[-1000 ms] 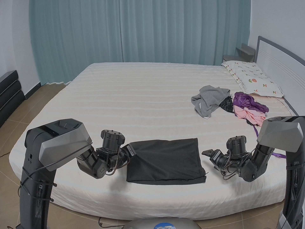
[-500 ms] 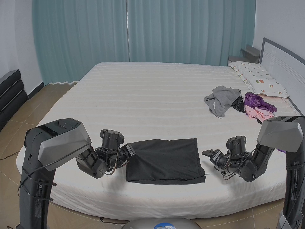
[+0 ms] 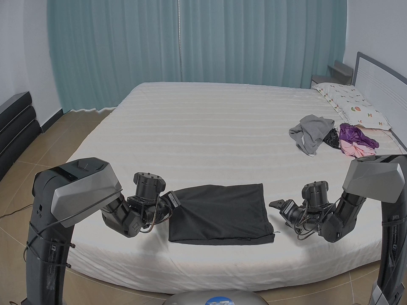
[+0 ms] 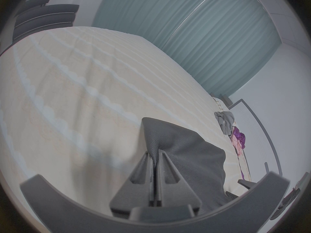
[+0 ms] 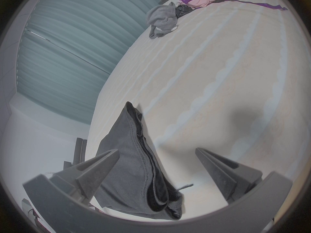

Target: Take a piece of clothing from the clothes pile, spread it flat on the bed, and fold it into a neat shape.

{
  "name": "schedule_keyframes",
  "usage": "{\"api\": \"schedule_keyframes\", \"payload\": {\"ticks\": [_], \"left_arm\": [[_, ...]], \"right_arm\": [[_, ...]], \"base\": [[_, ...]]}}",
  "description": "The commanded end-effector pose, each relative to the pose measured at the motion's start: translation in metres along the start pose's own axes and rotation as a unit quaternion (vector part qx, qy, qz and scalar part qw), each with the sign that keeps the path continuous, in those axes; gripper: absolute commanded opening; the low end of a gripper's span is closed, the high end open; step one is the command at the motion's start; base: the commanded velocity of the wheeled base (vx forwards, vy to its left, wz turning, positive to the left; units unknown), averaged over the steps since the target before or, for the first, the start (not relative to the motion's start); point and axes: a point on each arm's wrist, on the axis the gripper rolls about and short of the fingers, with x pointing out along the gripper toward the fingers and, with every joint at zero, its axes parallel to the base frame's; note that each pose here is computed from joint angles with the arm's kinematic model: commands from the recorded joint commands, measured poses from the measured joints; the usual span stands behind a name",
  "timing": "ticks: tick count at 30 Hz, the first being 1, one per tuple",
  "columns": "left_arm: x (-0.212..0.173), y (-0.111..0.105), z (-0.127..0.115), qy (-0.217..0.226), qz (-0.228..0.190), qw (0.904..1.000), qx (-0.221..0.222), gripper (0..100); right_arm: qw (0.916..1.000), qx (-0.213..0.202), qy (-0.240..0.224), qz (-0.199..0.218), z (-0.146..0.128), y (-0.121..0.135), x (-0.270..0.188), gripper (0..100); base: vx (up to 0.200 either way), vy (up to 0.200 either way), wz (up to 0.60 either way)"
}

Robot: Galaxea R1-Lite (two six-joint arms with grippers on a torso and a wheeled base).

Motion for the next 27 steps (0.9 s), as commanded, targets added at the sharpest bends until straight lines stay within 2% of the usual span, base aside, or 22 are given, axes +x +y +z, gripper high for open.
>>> {"api": "schedule_keyframes", "payload": {"ticks": [1, 8, 9, 22, 27], "left_arm": [[0.0, 0.0, 0.0, 0.0, 0.0, 1.0, 0.0, 0], [-0.003, -0.002, -0.005, 0.006, -0.001, 1.0, 0.002, 0], [-0.003, -0.002, -0.005, 0.006, -0.001, 1.0, 0.002, 100], [-0.009, -0.001, -0.004, 0.007, 0.003, 0.9995, -0.029, 100], [-0.011, 0.001, 0.004, 0.0, 0.003, 0.9988, -0.05, 100]], "right_arm": [[1.0, 0.0, 0.0, 0.001, 0.0, 0.0, 0.0, 100], [1.0, 0.0, 0.0, 0.0, 0.0, 0.0, 0.0, 100], [1.0, 0.0, 0.0, 0.0, 0.0, 0.0, 0.0, 100], [1.0, -0.001, 0.0, 0.001, 0.0, 0.001, 0.0, 100], [1.0, -0.001, 0.0, 0.001, 0.0, 0.001, 0.0, 100]], "base": [[0.0, 0.0, 0.0], [0.0, 0.0, 0.0], [0.0, 0.0, 0.0], [0.0, 0.0, 0.0], [0.0, 0.0, 0.0]]}}
